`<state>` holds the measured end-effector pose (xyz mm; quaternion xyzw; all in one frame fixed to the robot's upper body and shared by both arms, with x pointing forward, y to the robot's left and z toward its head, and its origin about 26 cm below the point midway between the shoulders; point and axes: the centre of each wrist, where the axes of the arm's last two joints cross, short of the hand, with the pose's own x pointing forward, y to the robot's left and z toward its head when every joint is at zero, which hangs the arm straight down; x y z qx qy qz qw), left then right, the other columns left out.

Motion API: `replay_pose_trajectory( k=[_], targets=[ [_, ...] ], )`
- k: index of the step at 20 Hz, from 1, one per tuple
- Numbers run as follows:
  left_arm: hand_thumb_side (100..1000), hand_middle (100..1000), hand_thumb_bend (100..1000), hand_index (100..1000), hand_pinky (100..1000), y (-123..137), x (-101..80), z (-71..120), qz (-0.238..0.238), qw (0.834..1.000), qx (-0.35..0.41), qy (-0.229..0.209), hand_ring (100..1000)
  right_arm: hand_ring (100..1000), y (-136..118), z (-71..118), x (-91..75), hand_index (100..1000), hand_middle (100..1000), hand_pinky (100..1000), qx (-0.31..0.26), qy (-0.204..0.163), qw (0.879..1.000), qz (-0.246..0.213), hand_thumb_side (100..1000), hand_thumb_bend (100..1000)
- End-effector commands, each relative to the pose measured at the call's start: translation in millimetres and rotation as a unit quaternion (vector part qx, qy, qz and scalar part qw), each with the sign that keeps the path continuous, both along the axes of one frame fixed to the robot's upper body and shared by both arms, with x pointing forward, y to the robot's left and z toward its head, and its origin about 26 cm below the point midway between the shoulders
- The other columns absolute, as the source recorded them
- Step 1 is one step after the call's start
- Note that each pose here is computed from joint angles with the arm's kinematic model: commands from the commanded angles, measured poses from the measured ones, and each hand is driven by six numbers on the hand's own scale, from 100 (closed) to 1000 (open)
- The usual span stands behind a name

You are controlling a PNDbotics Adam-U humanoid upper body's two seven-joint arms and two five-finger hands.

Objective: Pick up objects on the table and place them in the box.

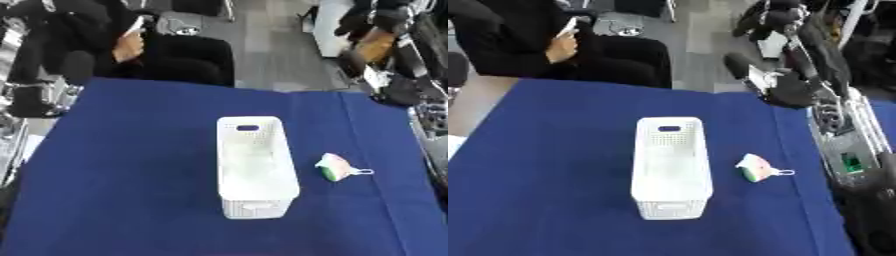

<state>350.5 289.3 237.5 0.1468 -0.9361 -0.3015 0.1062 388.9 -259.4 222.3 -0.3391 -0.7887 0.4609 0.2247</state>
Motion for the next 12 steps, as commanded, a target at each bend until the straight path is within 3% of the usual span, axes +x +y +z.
replay_pose_trajectory(
  k=[1, 5, 12],
  targets=[
    [788, 458, 156, 721, 498, 6, -1.9, 10.6, 0.001, 1.0, 0.009, -0.01, 597, 596, -26, 1.9, 15.2, 672, 708, 708, -0.054, 0.019, 0.997, -0.05, 1000, 582],
    [790, 456, 152, 721, 498, 6, -1.7, 10.3, -0.004, 1.0, 0.012, -0.006, 597, 625, -46, -9.6, 33.7, 670, 730, 736, -0.102, 0.036, 0.989, -0.101, 1000, 607],
    [791, 453, 150, 721, 496, 7, -1.2, 9.5, -0.008, 1.0, 0.018, -0.002, 596, 688, -61, -31.3, 54.6, 680, 752, 786, -0.15, 0.062, 0.975, -0.153, 1000, 634]
  ],
)
